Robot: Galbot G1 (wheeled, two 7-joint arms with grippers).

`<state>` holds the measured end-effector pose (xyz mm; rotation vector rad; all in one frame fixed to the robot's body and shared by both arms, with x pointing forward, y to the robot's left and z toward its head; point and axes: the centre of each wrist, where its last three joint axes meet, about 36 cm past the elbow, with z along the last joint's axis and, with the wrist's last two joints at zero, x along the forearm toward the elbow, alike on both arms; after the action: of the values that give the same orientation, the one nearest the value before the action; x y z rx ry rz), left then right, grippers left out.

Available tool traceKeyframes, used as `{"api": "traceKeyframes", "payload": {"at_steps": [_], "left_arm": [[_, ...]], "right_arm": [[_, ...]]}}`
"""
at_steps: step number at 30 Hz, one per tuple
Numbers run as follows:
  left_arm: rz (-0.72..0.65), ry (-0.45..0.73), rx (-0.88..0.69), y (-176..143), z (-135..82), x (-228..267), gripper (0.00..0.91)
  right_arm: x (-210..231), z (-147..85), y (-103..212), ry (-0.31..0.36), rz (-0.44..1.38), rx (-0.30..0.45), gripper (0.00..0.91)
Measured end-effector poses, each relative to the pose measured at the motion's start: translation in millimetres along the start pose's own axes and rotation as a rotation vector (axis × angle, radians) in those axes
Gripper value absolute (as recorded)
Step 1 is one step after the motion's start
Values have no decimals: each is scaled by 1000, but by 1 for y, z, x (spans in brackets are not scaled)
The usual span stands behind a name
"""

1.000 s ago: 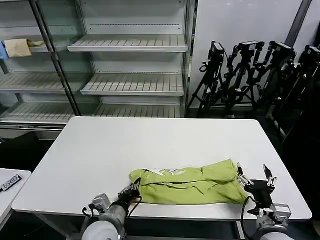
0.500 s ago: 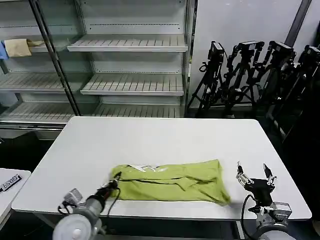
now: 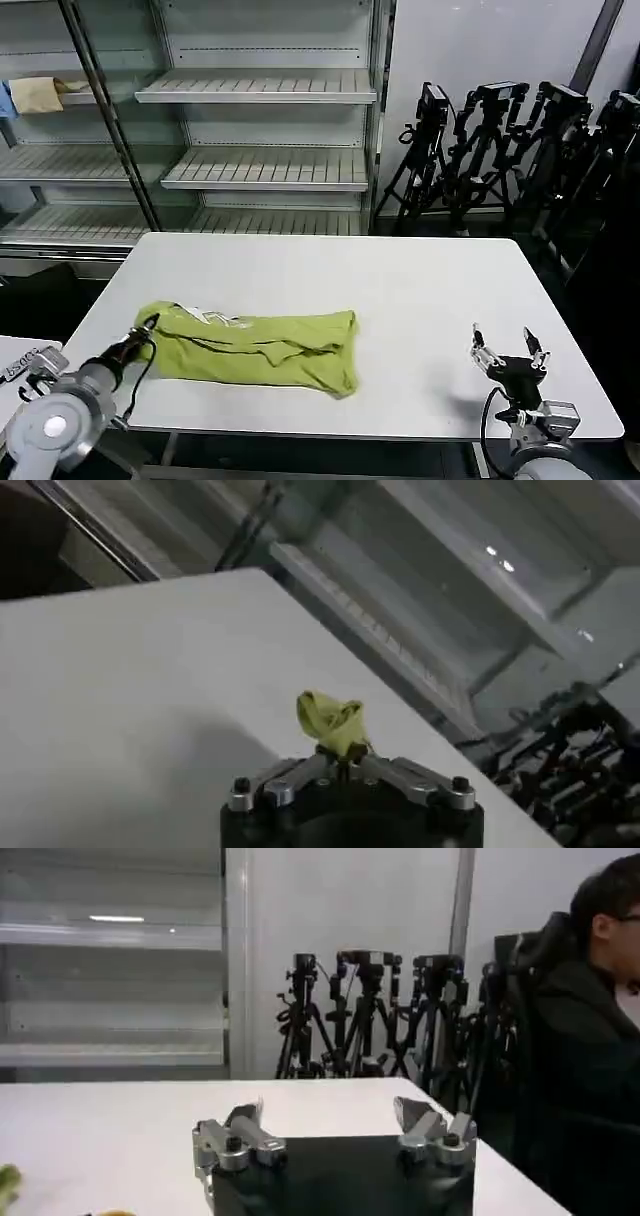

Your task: Fold and organize the clothes.

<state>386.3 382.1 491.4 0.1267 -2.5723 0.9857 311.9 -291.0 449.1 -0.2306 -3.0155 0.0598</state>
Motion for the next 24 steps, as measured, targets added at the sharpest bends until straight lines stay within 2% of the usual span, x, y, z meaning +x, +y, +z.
{"api": "traceKeyframes", "payload": {"at_steps": [3,8,15,24], "left_arm": [[40,2,22,-12,-3,4,20],[129,25,60,-38,10,7,30],[247,95,114,-74,42,2,30],[334,189,122,-116,92,-17,30]], "right_arm": [[1,1,-2,4,2,6,907],[3,1,-4,7,6,15,907],[7,4,-5,16,12,24,907],[7,6,-6,17,16,25,907]]}}
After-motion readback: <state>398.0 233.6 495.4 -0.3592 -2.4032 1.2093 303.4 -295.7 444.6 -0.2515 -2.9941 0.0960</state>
